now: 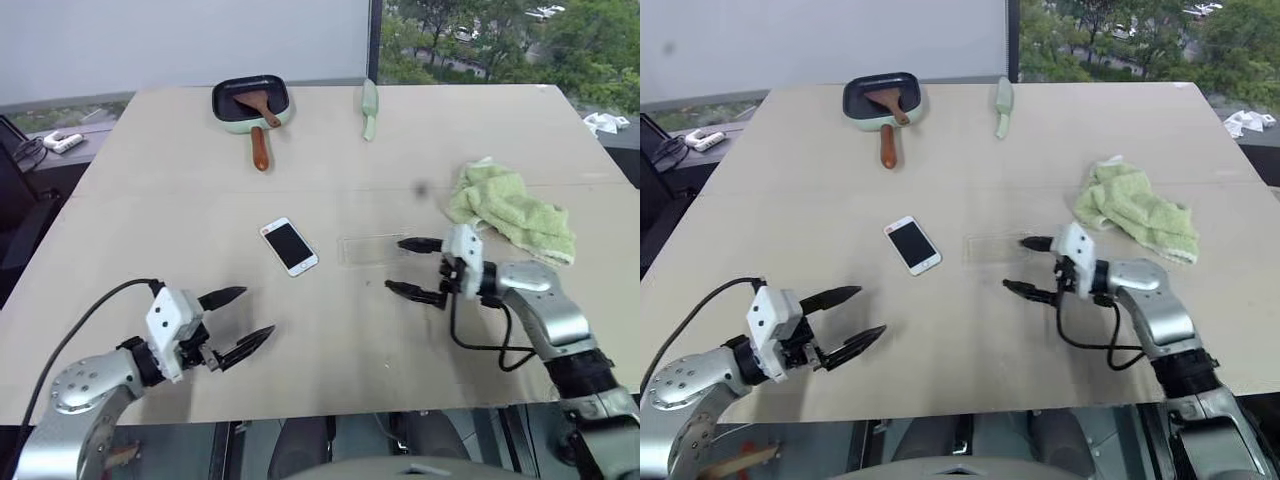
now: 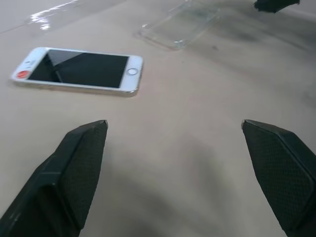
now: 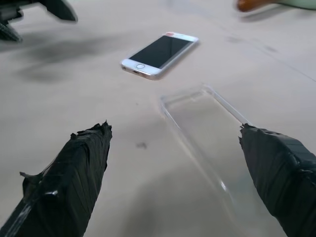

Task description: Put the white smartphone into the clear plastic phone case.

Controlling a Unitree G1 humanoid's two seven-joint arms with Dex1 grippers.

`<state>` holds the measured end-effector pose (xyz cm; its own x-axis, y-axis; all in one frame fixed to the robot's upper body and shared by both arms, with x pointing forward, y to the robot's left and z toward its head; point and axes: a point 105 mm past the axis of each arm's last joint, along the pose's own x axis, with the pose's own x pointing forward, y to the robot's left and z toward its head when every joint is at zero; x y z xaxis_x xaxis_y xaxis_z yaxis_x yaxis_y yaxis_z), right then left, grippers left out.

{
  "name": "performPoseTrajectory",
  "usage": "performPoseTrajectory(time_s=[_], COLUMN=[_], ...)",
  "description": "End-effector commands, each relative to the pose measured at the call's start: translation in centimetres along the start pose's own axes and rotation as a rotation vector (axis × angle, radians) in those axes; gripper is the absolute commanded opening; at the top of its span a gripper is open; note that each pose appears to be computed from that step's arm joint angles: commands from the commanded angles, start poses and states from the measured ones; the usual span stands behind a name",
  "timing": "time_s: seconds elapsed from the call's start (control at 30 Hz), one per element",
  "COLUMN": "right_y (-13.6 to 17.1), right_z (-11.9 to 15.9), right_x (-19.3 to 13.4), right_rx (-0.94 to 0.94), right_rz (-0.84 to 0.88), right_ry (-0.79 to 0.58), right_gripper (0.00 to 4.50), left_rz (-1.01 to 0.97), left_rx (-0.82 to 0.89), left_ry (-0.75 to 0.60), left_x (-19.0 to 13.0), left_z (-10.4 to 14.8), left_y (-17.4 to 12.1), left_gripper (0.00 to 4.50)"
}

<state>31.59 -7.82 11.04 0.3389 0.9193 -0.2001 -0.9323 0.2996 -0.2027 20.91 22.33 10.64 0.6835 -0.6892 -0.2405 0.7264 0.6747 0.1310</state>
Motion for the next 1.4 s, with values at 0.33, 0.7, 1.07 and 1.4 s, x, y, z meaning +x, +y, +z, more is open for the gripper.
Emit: performPoseTrajectory(time_s=[0.33, 0.7, 1.07, 1.4], right_y=[-2.5, -0.2, 4.3, 4.4], right_z=[-2.8, -1.5, 0.0, -0.7], right_x=[1.6, 1.3, -0.3, -1.1], right_rx=[-0.054, -0.039, -0.028, -0.03], right_rz=[0.008, 0.135, 0.365, 0.388], right_ry=[0.376, 0.341, 0.277, 0.349], right_gripper=[3.99, 0.07, 0.07, 2.3], left_rz=[0.014, 0.013, 0.016, 0.031], left_rx=[0.053, 0.034, 0.035, 0.037], left_ry=[-0.025, -0.035, -0.036, -0.028], left_x=[-1.3, -1.1, -1.0, -1.2], left_z=[1.4, 1.1, 1.0, 0.6], left_y=[-0.1, -0.2, 0.0, 0.0], left_gripper=[4.5, 4.5, 4.5, 4.5])
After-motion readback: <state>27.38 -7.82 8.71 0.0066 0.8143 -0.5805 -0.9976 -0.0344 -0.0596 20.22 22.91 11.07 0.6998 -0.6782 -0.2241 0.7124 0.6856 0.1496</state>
